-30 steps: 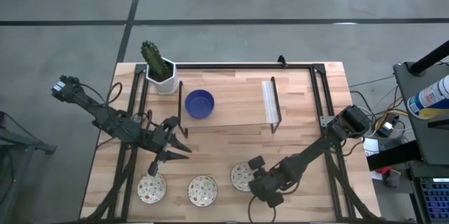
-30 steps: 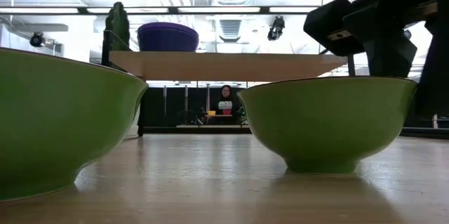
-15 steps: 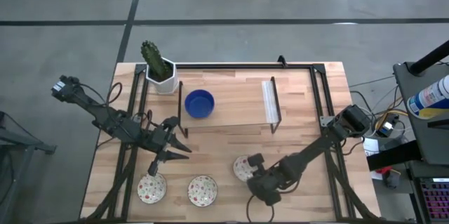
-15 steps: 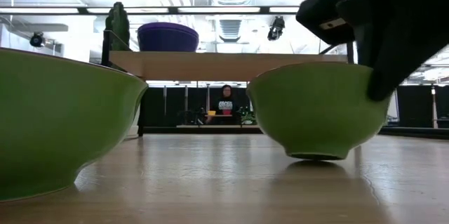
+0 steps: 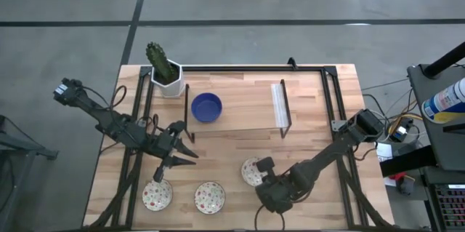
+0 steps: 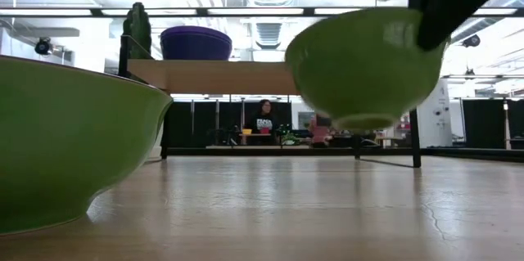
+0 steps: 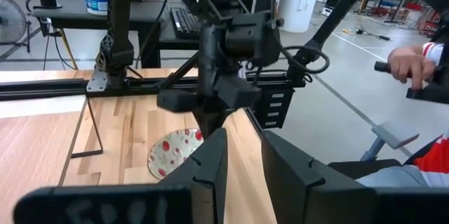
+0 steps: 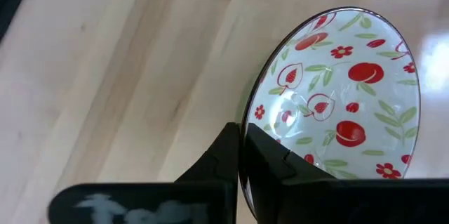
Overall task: Pick & Place Mini bowls
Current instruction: Put the right white patterned bowl on the shelf
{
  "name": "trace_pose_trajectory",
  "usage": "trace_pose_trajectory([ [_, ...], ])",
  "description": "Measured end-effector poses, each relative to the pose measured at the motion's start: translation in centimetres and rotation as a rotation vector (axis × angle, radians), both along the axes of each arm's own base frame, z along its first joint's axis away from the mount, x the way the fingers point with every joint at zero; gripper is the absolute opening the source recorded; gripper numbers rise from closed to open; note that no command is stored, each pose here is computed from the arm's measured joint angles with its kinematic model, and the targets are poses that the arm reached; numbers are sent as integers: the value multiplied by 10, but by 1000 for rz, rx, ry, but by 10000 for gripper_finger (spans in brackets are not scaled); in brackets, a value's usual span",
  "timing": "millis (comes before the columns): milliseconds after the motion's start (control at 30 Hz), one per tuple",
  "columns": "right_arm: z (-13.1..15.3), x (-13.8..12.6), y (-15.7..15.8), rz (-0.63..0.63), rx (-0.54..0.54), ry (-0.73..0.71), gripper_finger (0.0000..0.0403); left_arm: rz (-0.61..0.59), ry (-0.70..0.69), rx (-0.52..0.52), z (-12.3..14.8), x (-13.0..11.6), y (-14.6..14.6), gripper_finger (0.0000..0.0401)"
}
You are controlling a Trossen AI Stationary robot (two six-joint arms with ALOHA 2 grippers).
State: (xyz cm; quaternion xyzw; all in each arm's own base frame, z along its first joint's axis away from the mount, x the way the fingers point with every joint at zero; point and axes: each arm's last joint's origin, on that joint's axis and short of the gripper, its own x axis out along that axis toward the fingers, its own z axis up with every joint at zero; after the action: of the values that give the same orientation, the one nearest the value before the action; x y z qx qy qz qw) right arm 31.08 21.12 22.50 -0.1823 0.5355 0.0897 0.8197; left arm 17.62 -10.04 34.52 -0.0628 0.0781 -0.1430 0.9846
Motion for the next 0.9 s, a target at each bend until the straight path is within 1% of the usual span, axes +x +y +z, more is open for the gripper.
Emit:
trace_pose_trajectory([
  [133, 15, 2, 0, -6, -32, -19, 11, 0, 8, 4, -1, 0, 0, 83],
  [267, 34, 4, 1, 17, -51, -39, 11, 0, 11, 7, -1, 0, 0, 83],
  [567, 78, 0, -10, -32, -243, -76, 11, 0, 27, 12, -4, 0, 0, 83],
  [667, 90, 0, -17, -59, -290, -90, 11, 1, 34, 12, -6, 0, 0, 83],
  [900, 109, 9, -46, -115, -321, -64, 11, 1, 47, 20, -12, 0, 0, 83],
])
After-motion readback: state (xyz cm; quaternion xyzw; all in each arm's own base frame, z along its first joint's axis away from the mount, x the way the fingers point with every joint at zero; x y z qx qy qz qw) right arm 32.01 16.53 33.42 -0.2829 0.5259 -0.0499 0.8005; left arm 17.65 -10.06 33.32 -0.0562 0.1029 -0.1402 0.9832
